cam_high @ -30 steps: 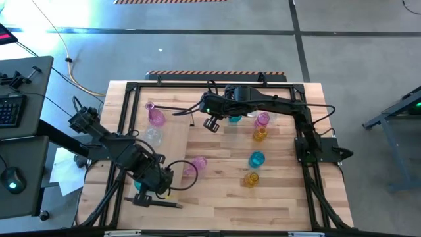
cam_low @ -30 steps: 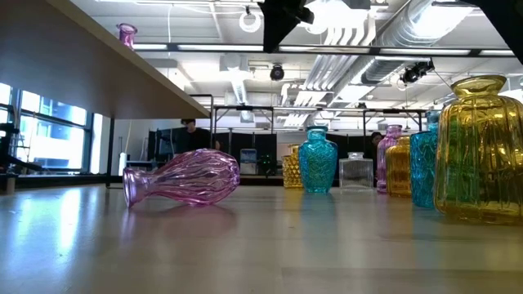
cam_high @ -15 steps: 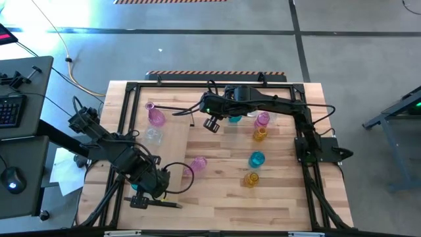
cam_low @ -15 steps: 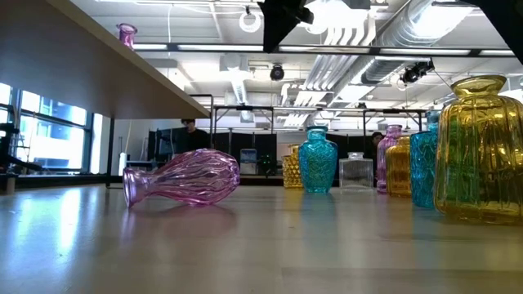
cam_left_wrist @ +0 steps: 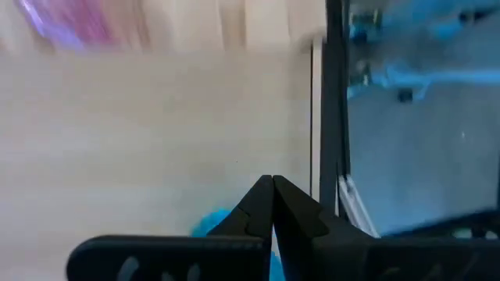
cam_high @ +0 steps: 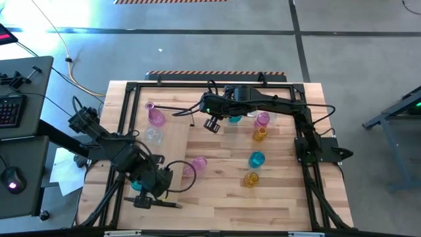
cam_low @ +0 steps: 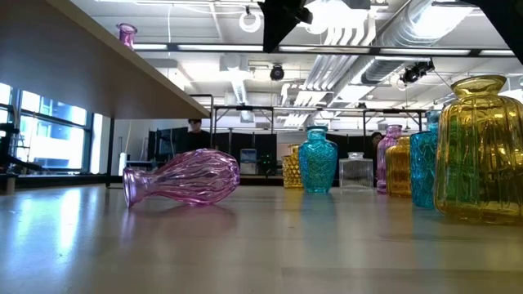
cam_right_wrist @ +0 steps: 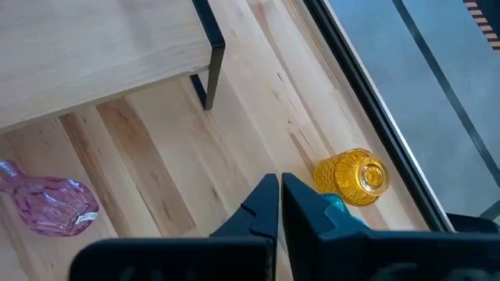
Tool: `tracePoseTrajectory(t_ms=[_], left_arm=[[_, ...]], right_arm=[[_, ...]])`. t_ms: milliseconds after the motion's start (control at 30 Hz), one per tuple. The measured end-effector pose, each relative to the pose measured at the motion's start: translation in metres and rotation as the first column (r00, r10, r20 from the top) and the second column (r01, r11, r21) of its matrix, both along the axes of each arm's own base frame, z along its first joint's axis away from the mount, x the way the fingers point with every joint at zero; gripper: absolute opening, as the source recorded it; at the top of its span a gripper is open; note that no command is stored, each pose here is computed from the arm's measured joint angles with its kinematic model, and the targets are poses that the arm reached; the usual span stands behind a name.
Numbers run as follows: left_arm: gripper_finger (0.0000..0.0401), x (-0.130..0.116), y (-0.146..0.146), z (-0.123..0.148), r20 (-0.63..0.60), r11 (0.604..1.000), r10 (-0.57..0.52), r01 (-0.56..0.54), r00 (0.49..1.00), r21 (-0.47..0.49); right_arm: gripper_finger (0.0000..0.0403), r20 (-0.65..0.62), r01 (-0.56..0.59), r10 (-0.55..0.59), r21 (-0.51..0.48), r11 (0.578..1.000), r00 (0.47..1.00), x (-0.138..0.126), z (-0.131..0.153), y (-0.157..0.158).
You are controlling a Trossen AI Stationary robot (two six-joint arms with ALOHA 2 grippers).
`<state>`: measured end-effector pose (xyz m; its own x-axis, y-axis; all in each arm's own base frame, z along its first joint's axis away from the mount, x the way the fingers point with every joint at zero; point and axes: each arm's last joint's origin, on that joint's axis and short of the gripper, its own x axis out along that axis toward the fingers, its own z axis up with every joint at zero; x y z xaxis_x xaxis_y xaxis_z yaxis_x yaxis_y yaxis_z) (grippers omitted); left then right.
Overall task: Sort vases onto shelf
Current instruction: Put the left violet flower vase on the shelf
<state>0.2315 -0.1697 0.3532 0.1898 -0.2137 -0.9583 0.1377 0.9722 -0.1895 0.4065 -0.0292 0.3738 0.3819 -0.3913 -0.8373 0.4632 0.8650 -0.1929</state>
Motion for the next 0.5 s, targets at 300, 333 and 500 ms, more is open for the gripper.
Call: tracePoseTrajectory(t_ms=[300,333,500], left_arm=[[0.0000,0.026,0.043,0.045,0.297,0.986,0.077,-0.116,0.952,0.116],[0.0000,0.027,0.050,0.052,0.333,0.980,0.088,-0.141,0.939,0.139],[0.0000,0.033,0.087,0.078,0.488,0.914,0.174,-0.324,0.855,0.243]], right_arm=[[0.0000,-0.009,0.065,-0.066,-0.086,0.994,0.998,-0.026,0.023,-0.018],[0.0000,0.002,0.090,-0.090,-0.105,0.990,0.996,-0.034,0.030,-0.024],[0.0000,0.085,0.200,-0.191,-0.123,0.972,0.978,-0.074,0.064,-0.051]])
